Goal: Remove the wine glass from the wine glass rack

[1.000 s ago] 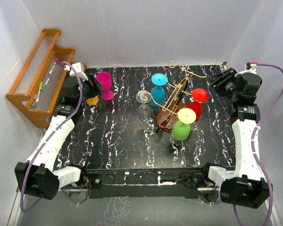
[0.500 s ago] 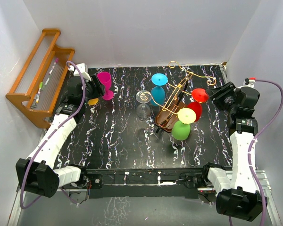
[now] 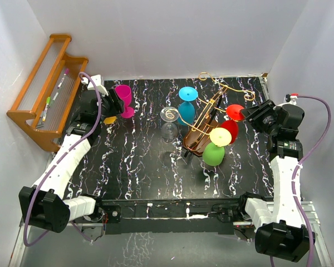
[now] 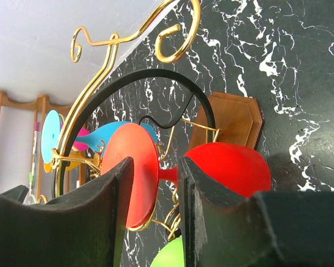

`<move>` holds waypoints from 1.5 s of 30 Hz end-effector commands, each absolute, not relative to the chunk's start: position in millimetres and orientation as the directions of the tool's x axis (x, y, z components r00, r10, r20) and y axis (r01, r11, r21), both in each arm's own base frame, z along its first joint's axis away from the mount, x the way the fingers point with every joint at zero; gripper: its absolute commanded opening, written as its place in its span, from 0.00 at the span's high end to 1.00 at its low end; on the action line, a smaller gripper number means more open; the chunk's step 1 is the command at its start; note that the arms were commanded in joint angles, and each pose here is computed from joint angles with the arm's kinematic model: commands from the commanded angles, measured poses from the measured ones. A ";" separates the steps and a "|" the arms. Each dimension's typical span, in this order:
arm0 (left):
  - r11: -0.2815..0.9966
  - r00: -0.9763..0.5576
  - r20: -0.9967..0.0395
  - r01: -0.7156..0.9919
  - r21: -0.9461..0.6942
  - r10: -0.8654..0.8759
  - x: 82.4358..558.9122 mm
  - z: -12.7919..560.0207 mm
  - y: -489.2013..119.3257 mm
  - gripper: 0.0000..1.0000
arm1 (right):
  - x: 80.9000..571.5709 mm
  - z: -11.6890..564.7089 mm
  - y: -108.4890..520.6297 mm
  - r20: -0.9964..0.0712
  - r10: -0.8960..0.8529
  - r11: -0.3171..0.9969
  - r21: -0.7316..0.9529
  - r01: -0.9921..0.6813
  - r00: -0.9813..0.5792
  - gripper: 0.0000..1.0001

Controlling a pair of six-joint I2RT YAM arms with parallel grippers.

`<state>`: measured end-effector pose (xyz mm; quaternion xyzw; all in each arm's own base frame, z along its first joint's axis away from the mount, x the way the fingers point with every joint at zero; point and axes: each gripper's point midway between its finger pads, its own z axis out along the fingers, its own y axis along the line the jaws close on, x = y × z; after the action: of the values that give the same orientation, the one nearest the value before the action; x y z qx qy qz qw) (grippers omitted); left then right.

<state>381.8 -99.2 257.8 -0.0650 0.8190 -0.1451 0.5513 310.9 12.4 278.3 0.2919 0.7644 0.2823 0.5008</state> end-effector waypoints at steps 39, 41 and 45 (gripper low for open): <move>0.946 -0.389 -0.880 0.061 -0.319 -0.272 380.6 255.1 -102.1 0.48 | 304.6 344.8 54.8 -0.578 0.753 0.545 0.816 -0.193 -0.315 0.92; 0.945 -0.388 -0.880 0.062 -0.320 -0.273 380.7 256.0 -102.1 0.48 | 297.5 346.2 56.4 -0.584 0.744 0.556 0.810 -0.183 -0.325 0.92; 0.945 -0.396 -0.878 0.065 -0.321 -0.271 381.0 254.5 -103.5 0.48 | 281.7 339.7 59.9 -0.575 0.740 0.563 0.813 -0.147 -0.350 0.92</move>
<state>382.0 -100.0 246.7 -0.0661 0.8265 -0.1442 0.5401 302.1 52.4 310.8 0.2439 0.7129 0.4170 0.5083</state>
